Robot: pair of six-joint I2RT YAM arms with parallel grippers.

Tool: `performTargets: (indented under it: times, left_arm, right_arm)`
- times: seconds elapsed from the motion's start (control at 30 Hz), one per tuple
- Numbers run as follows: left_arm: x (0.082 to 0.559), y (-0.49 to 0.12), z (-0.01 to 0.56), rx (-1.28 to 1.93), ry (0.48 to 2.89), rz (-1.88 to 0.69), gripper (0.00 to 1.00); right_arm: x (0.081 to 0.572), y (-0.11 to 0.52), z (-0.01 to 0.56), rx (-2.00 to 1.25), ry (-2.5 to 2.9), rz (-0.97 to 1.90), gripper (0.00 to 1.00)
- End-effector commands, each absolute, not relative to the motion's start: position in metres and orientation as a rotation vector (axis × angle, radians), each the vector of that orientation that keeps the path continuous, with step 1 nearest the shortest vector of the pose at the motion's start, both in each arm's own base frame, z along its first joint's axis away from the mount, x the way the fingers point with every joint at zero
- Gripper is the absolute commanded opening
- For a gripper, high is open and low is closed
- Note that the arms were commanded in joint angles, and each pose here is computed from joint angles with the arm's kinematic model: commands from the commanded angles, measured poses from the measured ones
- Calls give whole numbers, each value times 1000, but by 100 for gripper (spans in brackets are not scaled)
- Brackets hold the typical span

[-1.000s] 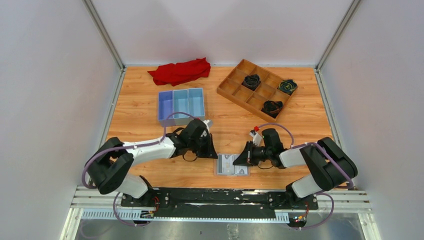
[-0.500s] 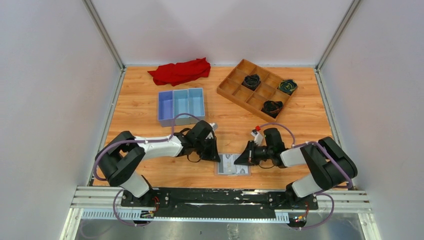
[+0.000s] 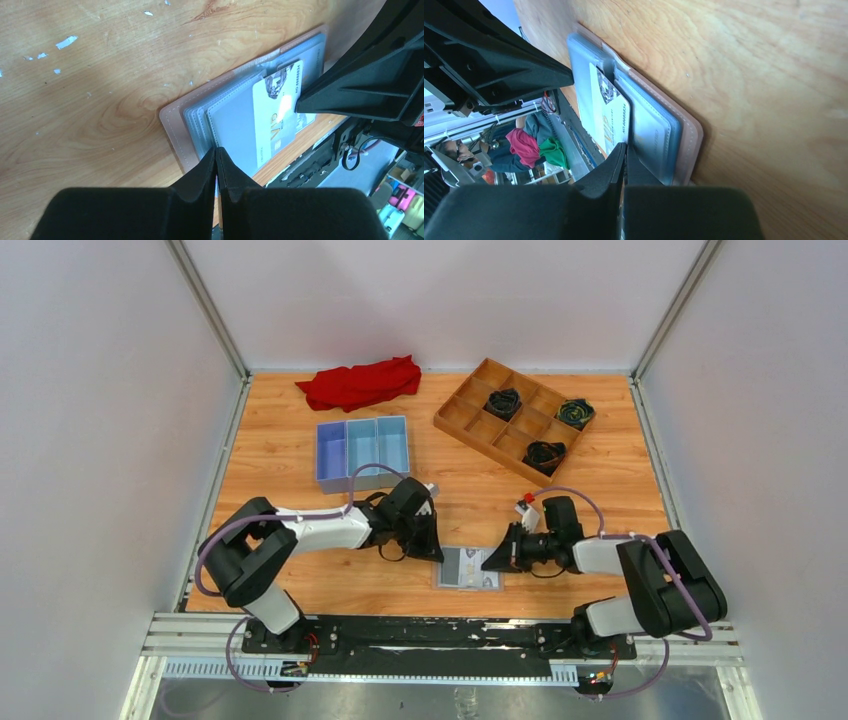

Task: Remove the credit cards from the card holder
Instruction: Remove the credit card from the card holder.

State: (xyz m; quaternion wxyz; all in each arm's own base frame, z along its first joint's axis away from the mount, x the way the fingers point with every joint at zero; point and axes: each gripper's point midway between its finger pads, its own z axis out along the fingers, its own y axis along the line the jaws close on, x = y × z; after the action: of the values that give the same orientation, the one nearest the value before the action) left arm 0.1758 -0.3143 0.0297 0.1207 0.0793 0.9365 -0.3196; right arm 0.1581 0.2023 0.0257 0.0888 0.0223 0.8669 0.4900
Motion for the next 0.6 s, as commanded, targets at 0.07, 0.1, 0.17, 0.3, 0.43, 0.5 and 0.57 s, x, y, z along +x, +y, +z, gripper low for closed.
performTargets:
  times: [0.07,0.1,0.17,0.3,0.43,0.5,0.57]
  left_arm:
    - [176,-296,6,222,2809,-765,8]
    - [177,-297,7,222,2807,-766,8]
    - [178,-297,9,226,2801,-766,8]
    - [180,-303,19,241,2779,-797,9]
    - [185,-308,36,252,2740,-825,9]
    - [188,-310,47,262,2712,-839,10]
    - [190,-311,59,269,2682,-849,11]
  right_arm:
    - [147,187,21,63,2647,1440,0]
    - [147,185,22,65,2648,1429,0]
    - [148,182,26,63,2641,1405,0]
    - [149,180,37,42,2617,1383,0]
    - [151,180,48,22,2582,1379,0]
    - [151,179,52,21,2570,1372,0]
    - [152,179,55,20,2561,1365,0]
